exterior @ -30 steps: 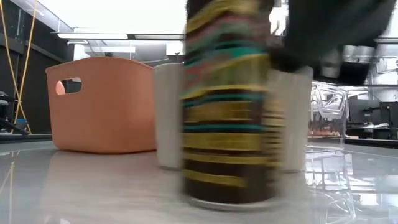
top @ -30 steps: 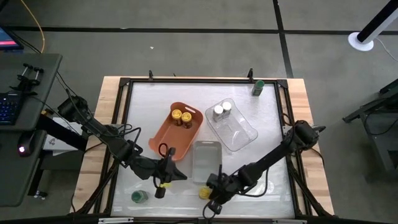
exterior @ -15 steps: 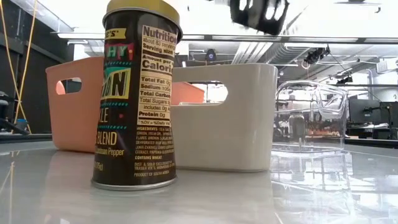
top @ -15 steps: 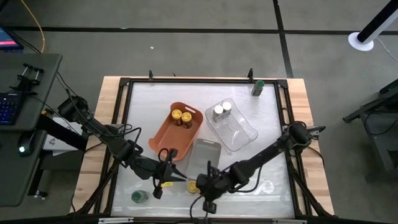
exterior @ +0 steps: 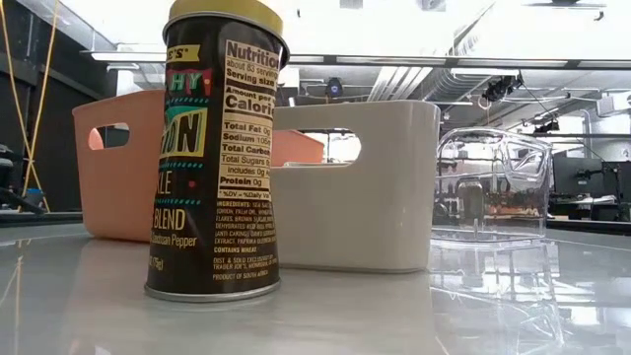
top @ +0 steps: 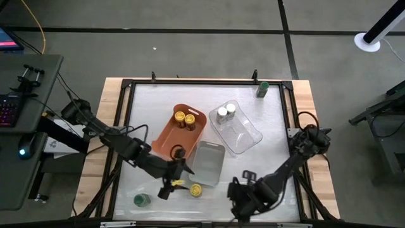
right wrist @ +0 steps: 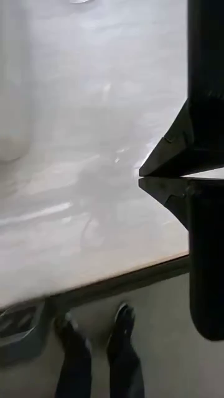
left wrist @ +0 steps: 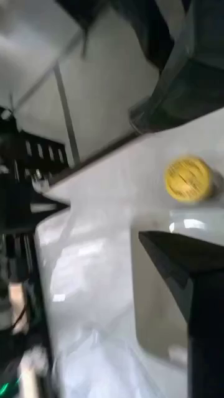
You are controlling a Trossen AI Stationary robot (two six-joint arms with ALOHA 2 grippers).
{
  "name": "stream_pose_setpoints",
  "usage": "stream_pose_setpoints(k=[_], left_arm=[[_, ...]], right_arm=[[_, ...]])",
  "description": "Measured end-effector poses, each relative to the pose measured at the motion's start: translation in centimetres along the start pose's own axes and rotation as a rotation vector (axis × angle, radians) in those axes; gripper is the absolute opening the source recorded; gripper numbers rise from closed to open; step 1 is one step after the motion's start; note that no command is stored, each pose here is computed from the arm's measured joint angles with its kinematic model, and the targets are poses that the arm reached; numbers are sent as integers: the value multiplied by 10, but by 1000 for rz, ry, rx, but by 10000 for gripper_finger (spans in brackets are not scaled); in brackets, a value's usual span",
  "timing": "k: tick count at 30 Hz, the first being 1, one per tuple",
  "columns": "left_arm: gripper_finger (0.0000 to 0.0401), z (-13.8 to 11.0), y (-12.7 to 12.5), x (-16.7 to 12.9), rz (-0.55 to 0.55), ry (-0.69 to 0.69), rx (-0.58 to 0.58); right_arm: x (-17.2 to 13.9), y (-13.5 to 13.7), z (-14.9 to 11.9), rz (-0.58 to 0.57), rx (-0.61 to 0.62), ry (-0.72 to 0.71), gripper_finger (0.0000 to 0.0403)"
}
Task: Sort spices by type
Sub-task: Put the yellow seasoning bottle into the orange bin
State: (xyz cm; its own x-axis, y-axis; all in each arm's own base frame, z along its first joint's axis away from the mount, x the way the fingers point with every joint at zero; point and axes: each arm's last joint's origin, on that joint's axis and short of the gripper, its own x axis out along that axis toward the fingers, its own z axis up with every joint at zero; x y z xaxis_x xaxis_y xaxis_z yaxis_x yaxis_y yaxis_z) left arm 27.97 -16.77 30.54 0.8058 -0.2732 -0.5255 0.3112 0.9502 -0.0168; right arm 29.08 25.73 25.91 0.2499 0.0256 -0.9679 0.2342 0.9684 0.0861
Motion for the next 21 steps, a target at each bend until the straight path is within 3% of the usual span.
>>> stream_pose_setpoints(k=[4, 9, 16, 21], left_arm=[[293, 10, -3, 22, -75, 79, -70], [300, 7, -20, 53, -96, 200, 27], [301, 10, -15, 57, -53, 208, 135], [301, 2, -11, 60, -50, 278, 199]], right_arm=[[-4, 2, -22, -86, 78, 58, 0], [-3, 6, -49, -124, 203, 74, 0], [25, 6, -98, 154, 447, 7, 0], [45, -1, -107, 236, 516, -14, 0]])
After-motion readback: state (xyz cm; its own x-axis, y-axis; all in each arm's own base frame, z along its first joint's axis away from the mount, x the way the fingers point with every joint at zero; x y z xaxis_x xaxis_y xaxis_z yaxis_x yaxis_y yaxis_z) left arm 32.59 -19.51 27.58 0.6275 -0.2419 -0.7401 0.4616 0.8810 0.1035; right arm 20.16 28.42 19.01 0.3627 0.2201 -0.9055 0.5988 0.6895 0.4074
